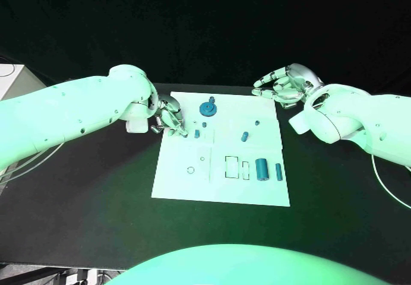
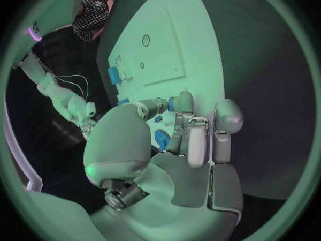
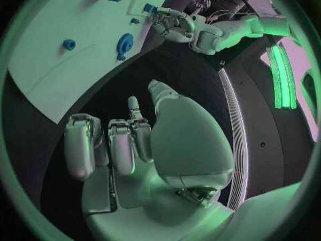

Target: Assemble the parts on the task board

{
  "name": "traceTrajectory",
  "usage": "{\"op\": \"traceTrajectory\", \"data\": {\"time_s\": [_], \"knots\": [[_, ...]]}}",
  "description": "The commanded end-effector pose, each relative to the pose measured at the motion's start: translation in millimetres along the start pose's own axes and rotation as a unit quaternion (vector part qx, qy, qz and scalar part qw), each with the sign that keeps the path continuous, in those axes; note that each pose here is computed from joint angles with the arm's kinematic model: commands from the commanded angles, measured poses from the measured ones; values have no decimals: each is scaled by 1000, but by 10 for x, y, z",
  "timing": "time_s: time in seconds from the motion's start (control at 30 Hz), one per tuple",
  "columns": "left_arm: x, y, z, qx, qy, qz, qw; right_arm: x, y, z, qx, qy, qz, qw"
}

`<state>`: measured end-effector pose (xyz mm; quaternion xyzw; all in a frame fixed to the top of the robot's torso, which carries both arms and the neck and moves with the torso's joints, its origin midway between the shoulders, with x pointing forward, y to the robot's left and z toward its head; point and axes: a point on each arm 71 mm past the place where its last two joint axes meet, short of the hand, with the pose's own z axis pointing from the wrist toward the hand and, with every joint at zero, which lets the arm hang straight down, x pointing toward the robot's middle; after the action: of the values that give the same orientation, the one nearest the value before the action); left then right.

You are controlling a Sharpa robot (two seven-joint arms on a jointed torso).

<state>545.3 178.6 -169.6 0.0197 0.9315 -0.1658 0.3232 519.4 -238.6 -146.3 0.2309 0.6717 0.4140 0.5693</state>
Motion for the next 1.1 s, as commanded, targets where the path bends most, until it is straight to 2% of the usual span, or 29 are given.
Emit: {"op": "traceTrajectory", "data": {"time_s": [0.03, 0.47, 1.1], "knots": [[2, 6, 5, -3, 1, 2, 1000, 9, 9, 0, -6, 5, -2, 1000], [-5, -6, 24, -7, 0, 4, 1000, 10, 9, -3, -6, 6, -2, 1000], [31, -2, 32, -22, 24, 10, 999, 5, 5, -7, -5, 6, -2, 1000]]}}
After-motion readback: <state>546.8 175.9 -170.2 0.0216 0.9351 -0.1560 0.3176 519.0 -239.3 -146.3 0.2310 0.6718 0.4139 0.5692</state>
